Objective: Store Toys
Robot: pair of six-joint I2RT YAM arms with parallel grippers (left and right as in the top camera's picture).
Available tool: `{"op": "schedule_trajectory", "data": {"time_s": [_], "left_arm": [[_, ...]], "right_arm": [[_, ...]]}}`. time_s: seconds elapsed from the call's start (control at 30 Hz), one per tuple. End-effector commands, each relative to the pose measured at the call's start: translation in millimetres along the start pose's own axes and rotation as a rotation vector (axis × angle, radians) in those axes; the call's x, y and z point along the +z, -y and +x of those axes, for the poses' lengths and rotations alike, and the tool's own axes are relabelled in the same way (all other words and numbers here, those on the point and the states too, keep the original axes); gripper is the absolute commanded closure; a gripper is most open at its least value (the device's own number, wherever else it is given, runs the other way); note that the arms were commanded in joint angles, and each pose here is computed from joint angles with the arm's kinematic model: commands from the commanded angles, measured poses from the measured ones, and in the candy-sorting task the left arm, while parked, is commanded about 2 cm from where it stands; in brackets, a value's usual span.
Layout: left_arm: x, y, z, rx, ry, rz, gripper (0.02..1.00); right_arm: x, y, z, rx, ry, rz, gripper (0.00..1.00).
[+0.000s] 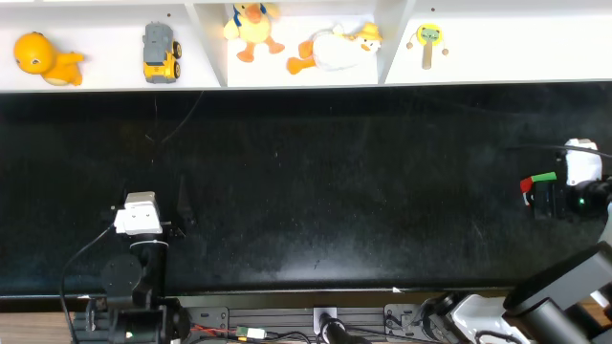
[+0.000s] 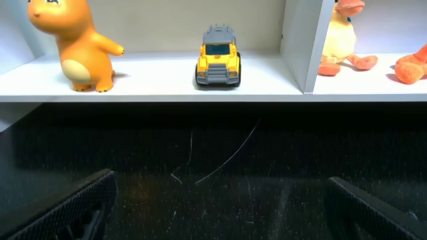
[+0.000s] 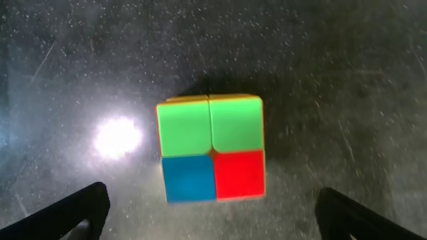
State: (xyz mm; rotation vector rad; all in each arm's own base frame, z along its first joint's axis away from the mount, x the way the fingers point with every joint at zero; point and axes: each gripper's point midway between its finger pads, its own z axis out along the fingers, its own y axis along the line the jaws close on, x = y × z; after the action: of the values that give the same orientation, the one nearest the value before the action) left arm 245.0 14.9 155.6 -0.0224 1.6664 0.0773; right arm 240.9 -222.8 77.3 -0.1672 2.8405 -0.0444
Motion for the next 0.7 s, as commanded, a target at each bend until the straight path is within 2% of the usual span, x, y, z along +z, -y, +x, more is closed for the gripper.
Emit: {"op": "schedule_trajectory", "data": {"time_s": [0.03, 0.3, 0.5, 0.7], "left_arm": [[0, 0, 0, 0.02, 0.007, -0.003, 0.02], [0, 0, 0, 0.02, 0.007, -0.003, 0.02], [0, 0, 0, 0.02, 0.007, -0.003, 0.02], [0, 0, 0, 0.02, 0.007, -0.003, 0.02]], "right_arm": [[5, 4, -8, -0.055, -0.012, 0.012, 0.003], [12, 2, -11, -0.076, -0.023, 0.005, 0.003], [15, 3, -10, -0.075, -0.029, 0.003, 0.056], [17, 4, -8, -0.071, -0.045, 0.006, 0.064]]}}
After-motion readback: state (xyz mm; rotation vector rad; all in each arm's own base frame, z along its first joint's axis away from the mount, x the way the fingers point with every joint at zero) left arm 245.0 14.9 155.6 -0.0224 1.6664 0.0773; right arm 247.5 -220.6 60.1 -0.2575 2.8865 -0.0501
